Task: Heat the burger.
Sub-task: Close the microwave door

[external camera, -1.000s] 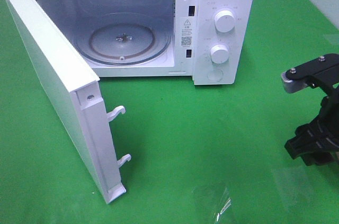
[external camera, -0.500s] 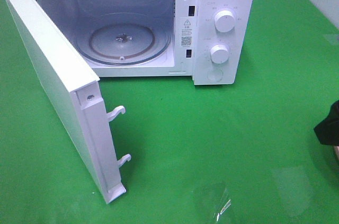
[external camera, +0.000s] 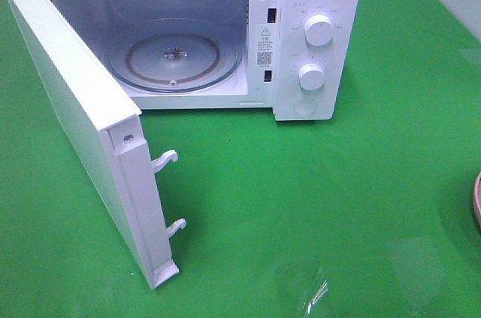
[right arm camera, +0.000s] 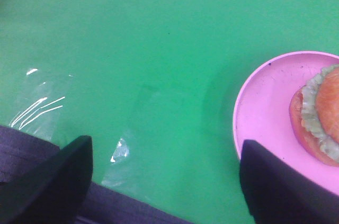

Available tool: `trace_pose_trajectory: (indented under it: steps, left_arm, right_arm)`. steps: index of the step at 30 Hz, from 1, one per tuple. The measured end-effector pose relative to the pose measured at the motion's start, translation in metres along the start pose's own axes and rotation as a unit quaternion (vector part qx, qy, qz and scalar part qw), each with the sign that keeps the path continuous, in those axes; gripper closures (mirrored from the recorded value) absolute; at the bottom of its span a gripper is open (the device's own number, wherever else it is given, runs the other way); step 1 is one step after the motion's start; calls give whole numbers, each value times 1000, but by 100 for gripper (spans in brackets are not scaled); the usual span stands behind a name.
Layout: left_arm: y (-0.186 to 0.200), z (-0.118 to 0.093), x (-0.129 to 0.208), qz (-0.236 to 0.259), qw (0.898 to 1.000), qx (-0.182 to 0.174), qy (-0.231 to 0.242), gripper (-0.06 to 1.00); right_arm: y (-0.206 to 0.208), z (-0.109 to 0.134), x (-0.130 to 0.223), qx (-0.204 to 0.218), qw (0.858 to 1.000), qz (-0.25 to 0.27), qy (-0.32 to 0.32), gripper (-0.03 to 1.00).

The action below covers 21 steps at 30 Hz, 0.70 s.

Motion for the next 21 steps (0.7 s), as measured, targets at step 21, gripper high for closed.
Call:
trace_pose_trajectory:
  steps: [21]
  left_arm:
    - [0, 0, 0, 0, 1000, 0, 0, -4]
  right_arm:
    - [60, -20, 29, 71, 976, -183, -96, 24]
Point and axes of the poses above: a point on each arm's last joint axis where the gripper is mounted, y pointing back along that axis away from the gripper, z along the wrist's bending axis when the last joint is at zero, x = y × z, the point moved 6 cm from there along -y, pointing out along that axis toward the gripper, and after that the axes turned 4 degrees about -y, right-handed, at the moved point
